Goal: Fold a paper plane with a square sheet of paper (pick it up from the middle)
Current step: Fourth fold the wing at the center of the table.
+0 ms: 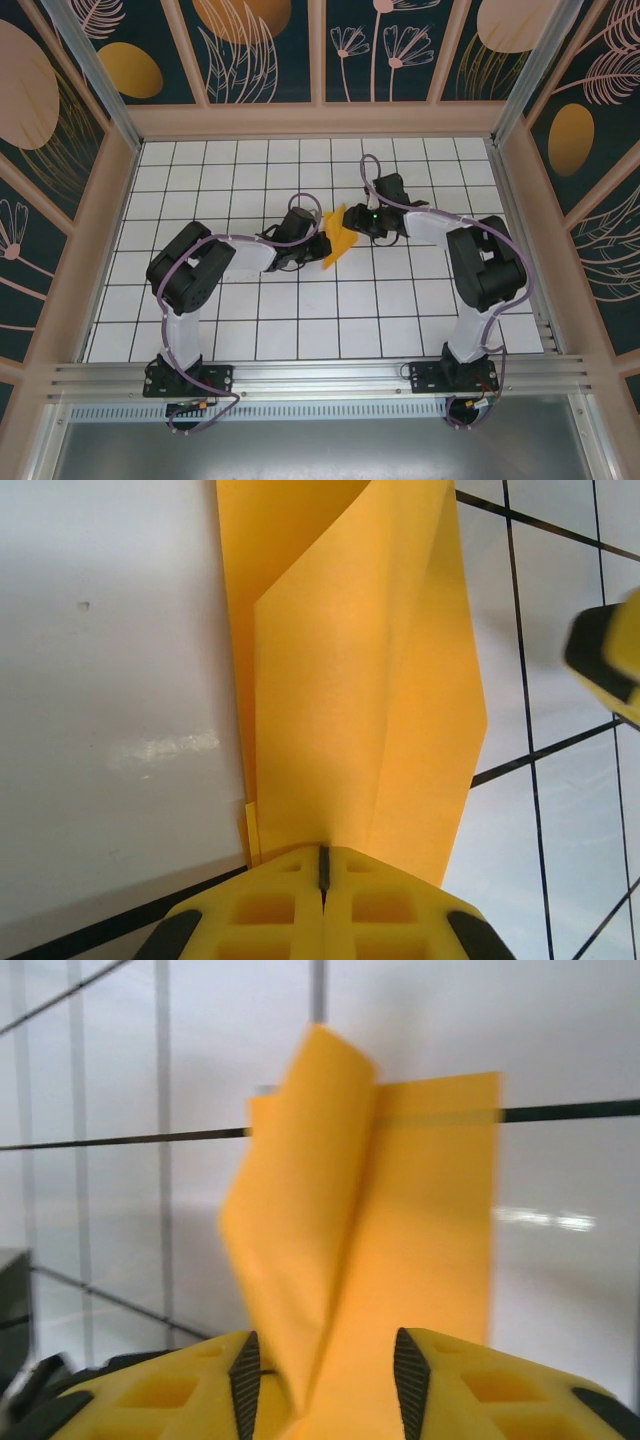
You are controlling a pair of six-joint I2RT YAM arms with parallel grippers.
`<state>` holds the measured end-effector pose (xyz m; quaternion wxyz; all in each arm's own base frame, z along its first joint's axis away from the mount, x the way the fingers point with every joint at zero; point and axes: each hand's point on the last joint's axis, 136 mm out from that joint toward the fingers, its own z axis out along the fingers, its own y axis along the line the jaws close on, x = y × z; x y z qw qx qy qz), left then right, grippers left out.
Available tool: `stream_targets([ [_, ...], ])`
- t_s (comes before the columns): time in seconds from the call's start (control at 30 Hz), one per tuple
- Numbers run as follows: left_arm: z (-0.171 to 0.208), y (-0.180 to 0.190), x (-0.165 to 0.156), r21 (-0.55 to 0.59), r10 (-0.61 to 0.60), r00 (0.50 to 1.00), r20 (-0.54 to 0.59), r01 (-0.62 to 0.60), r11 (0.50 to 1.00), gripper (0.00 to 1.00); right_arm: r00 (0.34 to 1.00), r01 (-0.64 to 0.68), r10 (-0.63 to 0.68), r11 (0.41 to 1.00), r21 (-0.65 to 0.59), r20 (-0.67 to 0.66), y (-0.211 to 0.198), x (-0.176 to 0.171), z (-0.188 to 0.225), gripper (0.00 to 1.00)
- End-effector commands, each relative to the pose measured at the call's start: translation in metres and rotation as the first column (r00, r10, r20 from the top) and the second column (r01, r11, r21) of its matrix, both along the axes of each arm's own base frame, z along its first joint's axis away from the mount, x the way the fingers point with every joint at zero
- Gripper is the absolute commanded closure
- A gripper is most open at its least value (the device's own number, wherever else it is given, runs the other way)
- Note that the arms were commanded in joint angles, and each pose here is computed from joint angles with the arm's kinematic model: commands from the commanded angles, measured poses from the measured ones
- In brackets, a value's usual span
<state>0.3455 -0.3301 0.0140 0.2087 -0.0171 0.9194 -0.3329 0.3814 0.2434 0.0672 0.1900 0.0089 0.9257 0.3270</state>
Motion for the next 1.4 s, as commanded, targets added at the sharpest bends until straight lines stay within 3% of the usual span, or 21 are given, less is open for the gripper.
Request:
stream_targets([
  [0.0,-0.070,0.044,-0.027,0.245,0.065,0.989,-0.136,-0.030,0.969,0.97,0.992,-0.125,0.124,0.984,0.128,0.021,0.025,-0.016,0.010,0.65],
  [0.23,-0.071,0.044,-0.029,0.257,0.068,0.988,-0.140,-0.030,0.966,0.99,0.981,-0.182,0.189,0.975,0.124,-0.045,0.035,-0.027,-0.024,0.85],
  [0.93,-0.050,0.036,-0.030,0.192,0.045,0.992,-0.119,-0.022,0.981,1.00,0.978,-0.192,0.200,0.973,0.125,-0.056,0.036,-0.012,-0.041,0.87],
  [1.23,-0.036,0.029,-0.031,0.134,0.021,0.995,-0.100,-0.008,0.991,1.00,0.977,-0.209,0.211,0.962,0.175,0.011,0.040,-0.009,-0.009,0.86],
  [1.37,-0.029,0.026,-0.031,0.109,0.010,0.996,-0.090,0.000,0.994,0.99,0.978,-0.206,0.209,0.964,0.170,-0.005,0.040,-0.008,-0.015,0.86],
])
